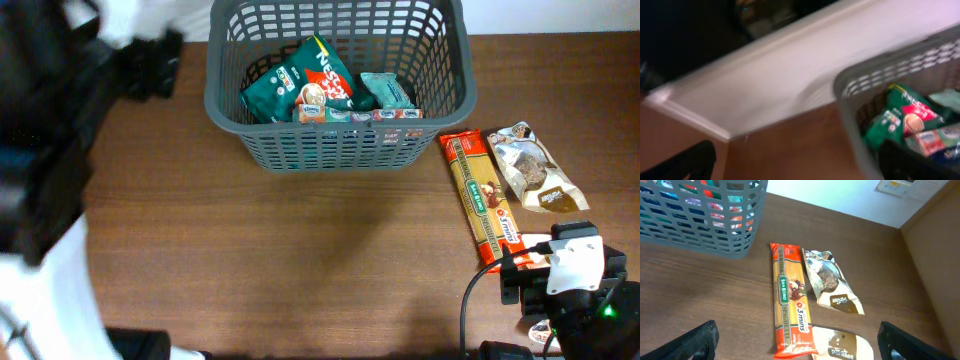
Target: Pack container
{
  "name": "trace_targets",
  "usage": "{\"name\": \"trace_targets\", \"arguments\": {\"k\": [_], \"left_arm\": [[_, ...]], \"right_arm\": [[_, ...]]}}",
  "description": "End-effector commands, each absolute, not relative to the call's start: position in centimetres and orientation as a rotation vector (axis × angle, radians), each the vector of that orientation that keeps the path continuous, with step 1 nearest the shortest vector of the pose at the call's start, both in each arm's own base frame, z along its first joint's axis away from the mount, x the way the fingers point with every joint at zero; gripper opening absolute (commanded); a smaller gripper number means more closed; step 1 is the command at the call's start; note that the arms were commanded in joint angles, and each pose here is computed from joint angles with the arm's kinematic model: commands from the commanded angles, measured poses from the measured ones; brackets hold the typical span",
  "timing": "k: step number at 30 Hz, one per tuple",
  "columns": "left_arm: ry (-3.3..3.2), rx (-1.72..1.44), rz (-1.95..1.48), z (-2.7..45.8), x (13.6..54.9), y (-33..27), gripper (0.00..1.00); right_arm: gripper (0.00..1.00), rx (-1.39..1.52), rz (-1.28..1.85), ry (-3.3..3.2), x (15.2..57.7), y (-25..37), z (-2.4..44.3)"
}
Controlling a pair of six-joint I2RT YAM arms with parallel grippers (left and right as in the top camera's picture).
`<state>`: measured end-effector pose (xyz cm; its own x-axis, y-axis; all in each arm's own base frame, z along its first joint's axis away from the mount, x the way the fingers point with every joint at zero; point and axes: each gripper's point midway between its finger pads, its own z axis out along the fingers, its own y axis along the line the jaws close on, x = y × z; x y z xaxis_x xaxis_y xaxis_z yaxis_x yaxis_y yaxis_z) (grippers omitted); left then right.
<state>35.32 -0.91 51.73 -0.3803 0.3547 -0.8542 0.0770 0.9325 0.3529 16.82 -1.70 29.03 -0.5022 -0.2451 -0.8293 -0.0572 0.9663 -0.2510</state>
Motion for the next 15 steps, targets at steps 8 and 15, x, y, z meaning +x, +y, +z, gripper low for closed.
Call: {"name": "trace_targets", "arguments": {"k": [8,15], "left_arm": [[2.037,-0.069,0.447,51.6,25.1,5.7,0.99],[1.998,-0.148,0.429,52.1,18.8,6.2,0.99]], "right_arm": [[0.99,-0.214,-0.209,2.082,16.8,-1.4,29.2],[0.99,-0.207,-0.226,2.064,17.0,-1.6,29.6]]}}
